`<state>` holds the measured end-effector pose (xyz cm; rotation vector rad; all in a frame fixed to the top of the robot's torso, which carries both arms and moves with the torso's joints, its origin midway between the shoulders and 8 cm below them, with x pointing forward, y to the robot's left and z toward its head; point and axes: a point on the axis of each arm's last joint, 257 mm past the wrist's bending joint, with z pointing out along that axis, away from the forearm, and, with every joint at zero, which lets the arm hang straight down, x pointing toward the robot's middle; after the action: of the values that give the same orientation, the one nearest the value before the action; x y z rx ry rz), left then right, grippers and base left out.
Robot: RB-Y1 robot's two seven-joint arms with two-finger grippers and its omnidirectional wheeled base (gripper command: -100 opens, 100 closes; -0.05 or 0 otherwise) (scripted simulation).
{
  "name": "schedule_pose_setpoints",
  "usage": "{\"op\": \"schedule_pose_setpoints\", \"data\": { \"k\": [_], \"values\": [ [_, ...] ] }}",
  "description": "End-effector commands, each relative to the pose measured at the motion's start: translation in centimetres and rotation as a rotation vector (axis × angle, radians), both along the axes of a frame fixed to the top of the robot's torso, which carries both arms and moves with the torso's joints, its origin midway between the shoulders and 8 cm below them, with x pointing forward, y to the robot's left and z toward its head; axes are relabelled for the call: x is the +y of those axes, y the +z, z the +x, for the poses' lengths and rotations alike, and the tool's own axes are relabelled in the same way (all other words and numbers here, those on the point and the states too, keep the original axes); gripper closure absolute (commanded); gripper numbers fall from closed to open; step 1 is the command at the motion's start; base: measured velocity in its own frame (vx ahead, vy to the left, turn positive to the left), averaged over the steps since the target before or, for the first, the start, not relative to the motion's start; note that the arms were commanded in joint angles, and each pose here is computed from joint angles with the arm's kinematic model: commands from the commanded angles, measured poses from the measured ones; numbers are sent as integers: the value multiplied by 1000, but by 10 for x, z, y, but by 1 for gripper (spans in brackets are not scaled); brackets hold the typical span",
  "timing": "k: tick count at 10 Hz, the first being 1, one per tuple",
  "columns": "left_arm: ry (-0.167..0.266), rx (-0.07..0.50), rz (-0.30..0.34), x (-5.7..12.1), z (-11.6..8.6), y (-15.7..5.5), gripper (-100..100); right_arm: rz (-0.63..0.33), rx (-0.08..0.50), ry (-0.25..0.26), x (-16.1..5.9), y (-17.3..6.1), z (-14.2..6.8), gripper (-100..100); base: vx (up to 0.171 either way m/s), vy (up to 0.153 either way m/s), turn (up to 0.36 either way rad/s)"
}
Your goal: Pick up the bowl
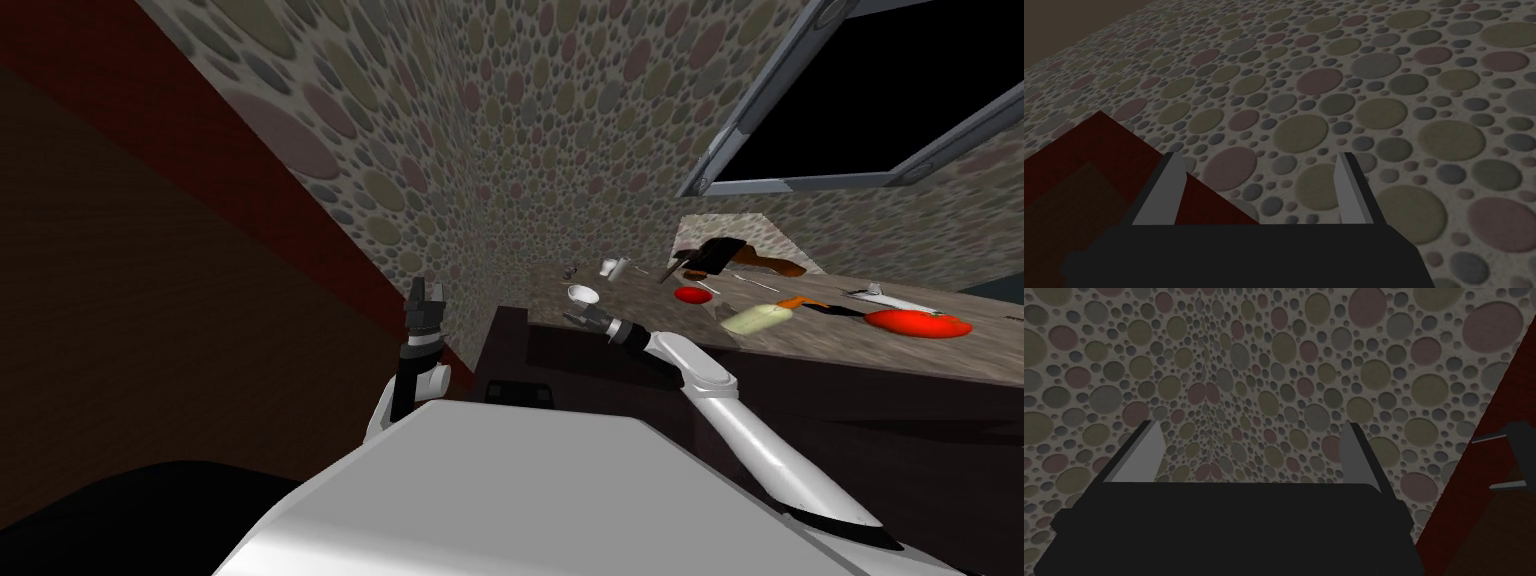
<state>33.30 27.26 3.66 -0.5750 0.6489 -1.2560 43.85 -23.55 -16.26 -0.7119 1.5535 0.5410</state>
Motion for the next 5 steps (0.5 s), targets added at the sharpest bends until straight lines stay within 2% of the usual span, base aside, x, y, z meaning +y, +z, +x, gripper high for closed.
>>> {"op": "schedule_pose_setpoints", "data": {
  "k": [1, 2, 3, 4, 5],
  "values": [
    [0, 0, 0, 0, 0, 0, 0, -34, 3, -1, -2, -6, 0, -100, -7, 23, -17],
    [0, 0, 0, 0, 0, 0, 0, -104, 29, -4, -19, -17, 5, -100, -3, 41, 156],
    [0, 0, 0, 0, 0, 0, 0, -127, 28, -5, -20, -21, 5, -100, -1, 39, 88],
    [0, 0, 0, 0, 0, 0, 0, -183, 57, -12, -38, -29, 9, -100, -11, 55, 166],
    [0, 0, 0, 0, 0, 0, 0, -215, 57, -13, -40, -35, 9, -100, -5, 45, 63]
  ]
}}
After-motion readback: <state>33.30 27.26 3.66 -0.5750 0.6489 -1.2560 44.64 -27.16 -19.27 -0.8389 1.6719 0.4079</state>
